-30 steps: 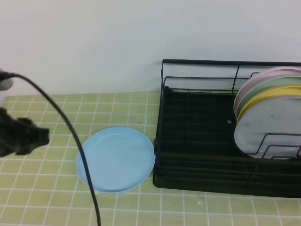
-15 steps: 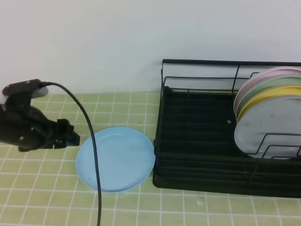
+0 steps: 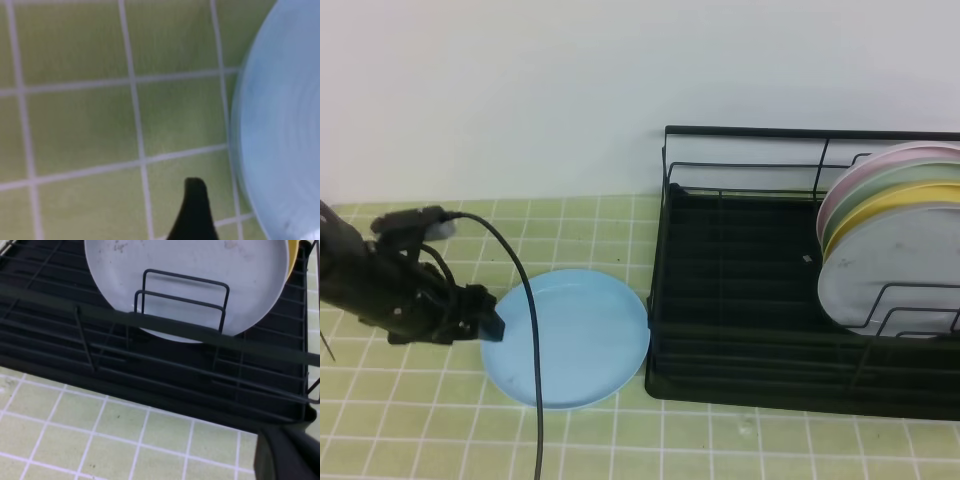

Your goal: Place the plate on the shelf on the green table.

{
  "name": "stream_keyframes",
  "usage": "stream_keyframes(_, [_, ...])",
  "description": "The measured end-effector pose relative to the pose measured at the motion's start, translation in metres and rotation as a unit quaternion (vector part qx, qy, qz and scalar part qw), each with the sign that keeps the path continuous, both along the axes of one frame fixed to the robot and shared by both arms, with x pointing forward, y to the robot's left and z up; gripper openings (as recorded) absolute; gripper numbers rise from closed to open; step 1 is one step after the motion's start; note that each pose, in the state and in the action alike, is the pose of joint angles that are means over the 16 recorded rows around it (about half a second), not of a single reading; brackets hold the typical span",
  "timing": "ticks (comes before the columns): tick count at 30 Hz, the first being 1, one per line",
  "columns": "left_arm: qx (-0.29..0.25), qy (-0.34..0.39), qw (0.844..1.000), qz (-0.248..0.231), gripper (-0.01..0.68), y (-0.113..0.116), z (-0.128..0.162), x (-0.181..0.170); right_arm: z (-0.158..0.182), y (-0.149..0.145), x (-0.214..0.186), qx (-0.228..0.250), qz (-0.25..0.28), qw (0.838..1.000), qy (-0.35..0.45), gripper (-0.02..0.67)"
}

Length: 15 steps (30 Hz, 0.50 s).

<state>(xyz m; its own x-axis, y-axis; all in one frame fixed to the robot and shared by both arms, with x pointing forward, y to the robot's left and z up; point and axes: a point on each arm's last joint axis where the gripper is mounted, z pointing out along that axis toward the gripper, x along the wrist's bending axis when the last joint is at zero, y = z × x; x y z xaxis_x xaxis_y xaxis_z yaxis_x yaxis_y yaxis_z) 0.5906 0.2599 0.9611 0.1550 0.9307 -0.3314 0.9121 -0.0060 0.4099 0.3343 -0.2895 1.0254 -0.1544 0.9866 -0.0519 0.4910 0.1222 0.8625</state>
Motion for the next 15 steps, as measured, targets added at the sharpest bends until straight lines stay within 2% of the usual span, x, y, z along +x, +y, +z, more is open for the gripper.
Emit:
stream_keyframes(10, [-0.038, 0.049, 0.998, -0.003, 0.505, -0.006, -0.026, 0.002, 0.001, 0.000, 0.000, 0.002, -0.001, 1.000, -0.004, 0.001])
stream_keyframes(15, [-0.045, 0.055, 0.997, -0.002, 0.463, -0.008, -0.029, 0.003, 0.003, 0.000, 0.001, 0.001, -0.003, 1.000, -0.012, 0.001])
